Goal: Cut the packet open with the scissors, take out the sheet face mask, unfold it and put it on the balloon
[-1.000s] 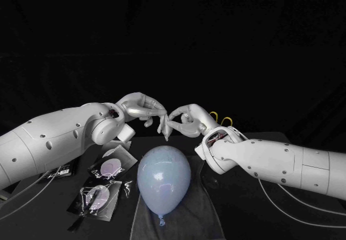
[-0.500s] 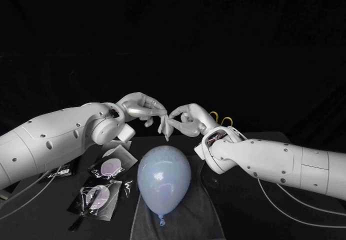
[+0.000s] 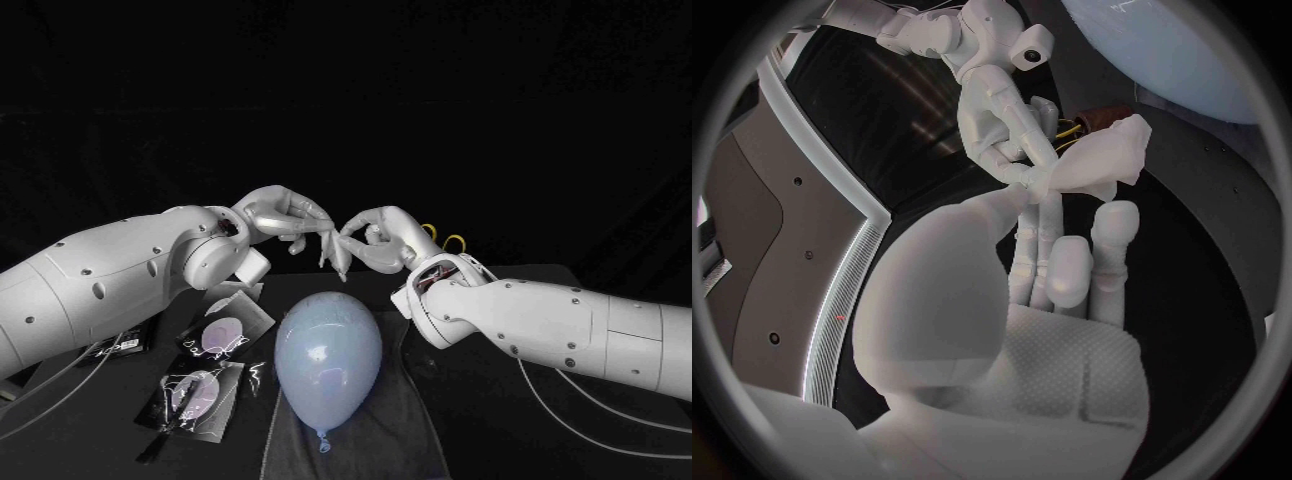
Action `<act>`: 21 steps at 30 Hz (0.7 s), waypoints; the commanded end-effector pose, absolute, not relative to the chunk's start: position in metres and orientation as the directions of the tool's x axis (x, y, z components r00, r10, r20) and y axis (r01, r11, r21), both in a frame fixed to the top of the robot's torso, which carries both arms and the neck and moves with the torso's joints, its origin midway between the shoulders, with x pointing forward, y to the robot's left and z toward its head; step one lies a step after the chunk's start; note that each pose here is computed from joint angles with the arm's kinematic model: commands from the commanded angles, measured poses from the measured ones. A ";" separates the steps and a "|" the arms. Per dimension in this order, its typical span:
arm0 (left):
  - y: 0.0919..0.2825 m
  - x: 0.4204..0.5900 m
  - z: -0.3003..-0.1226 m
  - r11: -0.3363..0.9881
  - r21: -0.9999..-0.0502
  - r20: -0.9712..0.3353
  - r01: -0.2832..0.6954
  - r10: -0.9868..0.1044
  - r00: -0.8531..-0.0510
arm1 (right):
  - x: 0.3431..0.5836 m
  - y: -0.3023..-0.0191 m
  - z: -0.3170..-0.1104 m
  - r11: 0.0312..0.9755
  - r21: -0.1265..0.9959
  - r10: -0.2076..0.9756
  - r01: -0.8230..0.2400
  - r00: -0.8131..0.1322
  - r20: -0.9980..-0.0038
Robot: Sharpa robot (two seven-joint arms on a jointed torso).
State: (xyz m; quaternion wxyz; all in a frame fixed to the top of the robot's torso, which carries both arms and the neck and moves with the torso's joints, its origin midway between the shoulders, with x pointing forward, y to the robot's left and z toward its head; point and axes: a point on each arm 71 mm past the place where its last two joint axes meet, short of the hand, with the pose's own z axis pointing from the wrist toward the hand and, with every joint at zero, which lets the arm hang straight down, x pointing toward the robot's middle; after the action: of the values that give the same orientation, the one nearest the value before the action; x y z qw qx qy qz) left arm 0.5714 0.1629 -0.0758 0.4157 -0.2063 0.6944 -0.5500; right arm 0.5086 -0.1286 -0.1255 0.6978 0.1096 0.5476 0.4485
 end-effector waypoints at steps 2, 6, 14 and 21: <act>0.163 0.572 -0.074 0.302 -0.938 -0.345 0.172 -0.750 -0.564 | 0.508 -0.130 -0.124 0.582 0.628 0.742 -0.516 0.021 -0.670; 0.165 0.573 -0.074 0.304 -0.937 -0.346 0.171 -0.755 -0.556 | 0.507 -0.134 -0.124 0.591 0.624 0.736 -0.512 0.025 -0.676; 0.169 0.575 -0.074 0.310 -0.936 -0.350 0.167 -0.766 -0.539 | 0.503 -0.139 -0.123 0.594 0.617 0.730 -0.516 0.023 -0.683; 0.171 0.576 -0.074 0.317 -0.934 -0.354 0.163 -0.773 -0.526 | 0.499 -0.144 -0.123 0.593 0.613 0.728 -0.522 0.022 -0.686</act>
State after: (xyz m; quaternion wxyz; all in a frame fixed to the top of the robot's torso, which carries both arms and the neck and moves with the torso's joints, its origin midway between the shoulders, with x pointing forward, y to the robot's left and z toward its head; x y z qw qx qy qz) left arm 0.5752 0.1711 -0.0762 0.4280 -0.2183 0.6907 -0.5404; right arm 0.5000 -0.1444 -0.1238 0.7044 0.1035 0.5461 0.4415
